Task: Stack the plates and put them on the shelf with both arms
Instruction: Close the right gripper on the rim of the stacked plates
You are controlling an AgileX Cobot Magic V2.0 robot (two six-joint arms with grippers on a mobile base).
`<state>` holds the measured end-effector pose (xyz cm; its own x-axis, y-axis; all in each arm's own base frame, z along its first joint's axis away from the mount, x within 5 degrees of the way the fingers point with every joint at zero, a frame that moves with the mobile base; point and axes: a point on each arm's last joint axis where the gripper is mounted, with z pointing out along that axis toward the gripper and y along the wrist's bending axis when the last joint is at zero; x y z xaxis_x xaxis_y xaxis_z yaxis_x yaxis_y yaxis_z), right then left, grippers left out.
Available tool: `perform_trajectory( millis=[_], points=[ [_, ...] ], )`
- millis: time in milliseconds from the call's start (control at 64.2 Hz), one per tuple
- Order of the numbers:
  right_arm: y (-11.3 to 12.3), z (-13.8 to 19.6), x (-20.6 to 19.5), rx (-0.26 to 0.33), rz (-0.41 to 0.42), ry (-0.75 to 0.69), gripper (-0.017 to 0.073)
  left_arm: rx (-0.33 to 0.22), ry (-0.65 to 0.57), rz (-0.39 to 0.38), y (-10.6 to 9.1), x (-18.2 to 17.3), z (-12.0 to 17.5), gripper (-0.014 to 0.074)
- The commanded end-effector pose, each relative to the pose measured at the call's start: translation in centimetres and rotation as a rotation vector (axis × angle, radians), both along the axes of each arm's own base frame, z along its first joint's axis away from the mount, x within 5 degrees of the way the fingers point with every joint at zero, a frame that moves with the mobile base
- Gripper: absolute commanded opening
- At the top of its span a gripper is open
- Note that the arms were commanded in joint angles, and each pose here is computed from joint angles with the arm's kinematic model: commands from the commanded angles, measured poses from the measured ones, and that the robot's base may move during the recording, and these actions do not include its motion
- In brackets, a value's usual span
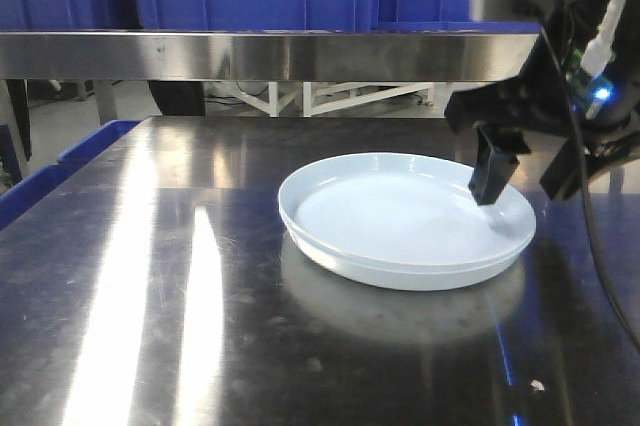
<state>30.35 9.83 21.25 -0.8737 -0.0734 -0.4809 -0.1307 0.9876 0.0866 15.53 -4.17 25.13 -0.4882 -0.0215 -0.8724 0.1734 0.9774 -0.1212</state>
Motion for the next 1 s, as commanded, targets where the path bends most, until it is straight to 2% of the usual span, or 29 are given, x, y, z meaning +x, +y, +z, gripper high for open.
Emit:
perform_trajectory(
  millis=[0,592,685,778,810,825,887,981],
  points=[
    [0.2,2.0,0.6,0.027,0.004,-0.088,0.0506,-0.046,-0.103,-0.011,-0.2,0.4,1.7,0.0097],
    [0.3,1.0,0.9,0.019,0.004,-0.064,0.0496,-0.046,-0.103,-0.011,-0.2,0.4,1.7,0.0097],
    [0.3,1.0,1.0,0.019,0.004,-0.065,0.0367,-0.046,-0.103,-0.011,-0.2,0.4,1.7,0.0097],
    [0.3,1.2,0.9,0.023,0.004,-0.075,0.0126,-0.046,-0.103,-0.011,-0.2,0.4,1.7,0.0097],
    [0.4,1.4,1.0,0.026,0.004,-0.084,0.0014,-0.046,-0.103,-0.011,-0.2,0.4,1.7,0.0097],
    [0.4,1.5,1.0,0.027,0.004,-0.088,-0.0006,-0.046,-0.103,-0.011,-0.2,0.4,1.7,0.0097],
    [0.4,2.2,1.2,0.034,0.004,-0.110,0.0048,-0.046,-0.103,-0.011,-0.2,0.4,1.7,0.0097],
    [0.5,4.1,1.4,0.052,0.004,-0.165,0.0013,-0.046,-0.103,-0.011,-0.2,0.4,1.7,0.0097]
  ],
)
